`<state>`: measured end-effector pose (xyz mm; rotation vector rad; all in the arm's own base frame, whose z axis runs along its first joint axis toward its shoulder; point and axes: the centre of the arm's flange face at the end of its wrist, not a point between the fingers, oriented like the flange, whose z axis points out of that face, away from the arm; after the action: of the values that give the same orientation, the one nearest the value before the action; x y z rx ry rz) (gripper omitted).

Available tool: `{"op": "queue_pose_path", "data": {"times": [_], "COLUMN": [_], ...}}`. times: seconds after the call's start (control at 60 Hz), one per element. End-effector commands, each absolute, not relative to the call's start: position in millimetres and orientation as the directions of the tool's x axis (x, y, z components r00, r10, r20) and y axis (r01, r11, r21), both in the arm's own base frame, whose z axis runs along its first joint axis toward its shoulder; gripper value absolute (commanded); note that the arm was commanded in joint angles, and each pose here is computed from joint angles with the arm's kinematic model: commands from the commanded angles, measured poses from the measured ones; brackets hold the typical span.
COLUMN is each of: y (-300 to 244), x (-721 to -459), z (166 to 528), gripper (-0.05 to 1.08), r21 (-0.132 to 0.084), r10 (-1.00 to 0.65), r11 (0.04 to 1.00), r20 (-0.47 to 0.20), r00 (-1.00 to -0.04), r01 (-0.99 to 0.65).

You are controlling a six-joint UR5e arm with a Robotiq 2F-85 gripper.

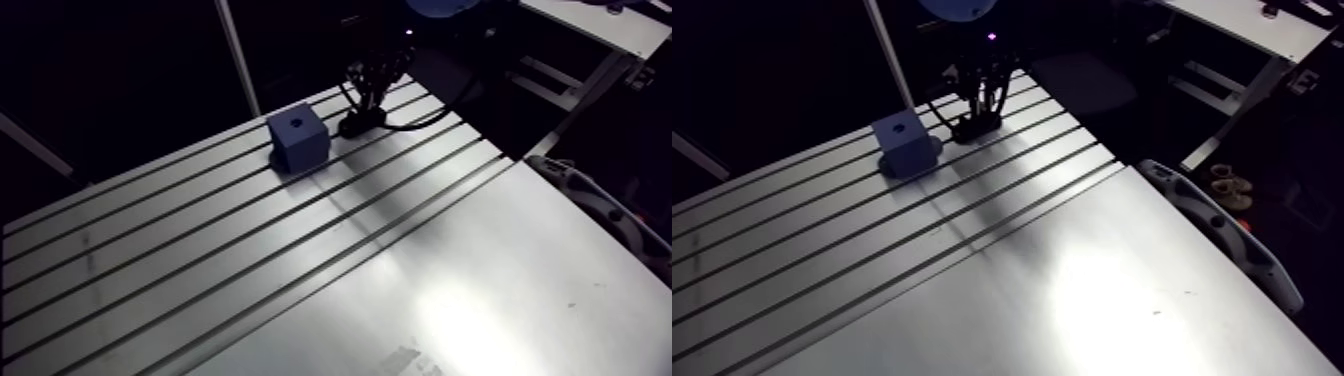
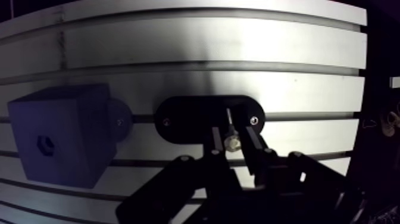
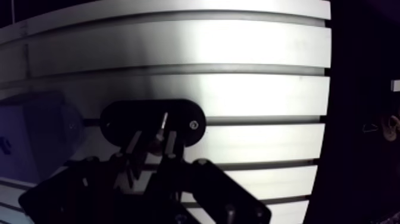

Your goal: Pick up the M10 bolt and insert it into the hex recess until seated.

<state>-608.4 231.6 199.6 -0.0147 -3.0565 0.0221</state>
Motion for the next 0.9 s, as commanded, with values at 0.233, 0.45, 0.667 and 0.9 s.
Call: {"op": "queue_pose_path", "data": {"times": [0.233,0.45,0.667,0.9], "y": [232.0,230.8,230.8,231.4], "x": [-607.8,-607.7,-607.7,-608.4], "z": [199.2,199.5,199.5,201.7], "gripper": [0.69,0.71,0.72,0.74], "r21": [-0.014,-0.015,-0.014,-0.011], "r10": [0.012,0.015,0.012,0.013], "r11": [1.000,1.000,1.000,1.000], "r20": [0.084,0.084,0.084,0.087], "r00": [-0.996,-0.996,-0.996,-0.996], "r01": [0.011,0.013,0.011,0.012]}}
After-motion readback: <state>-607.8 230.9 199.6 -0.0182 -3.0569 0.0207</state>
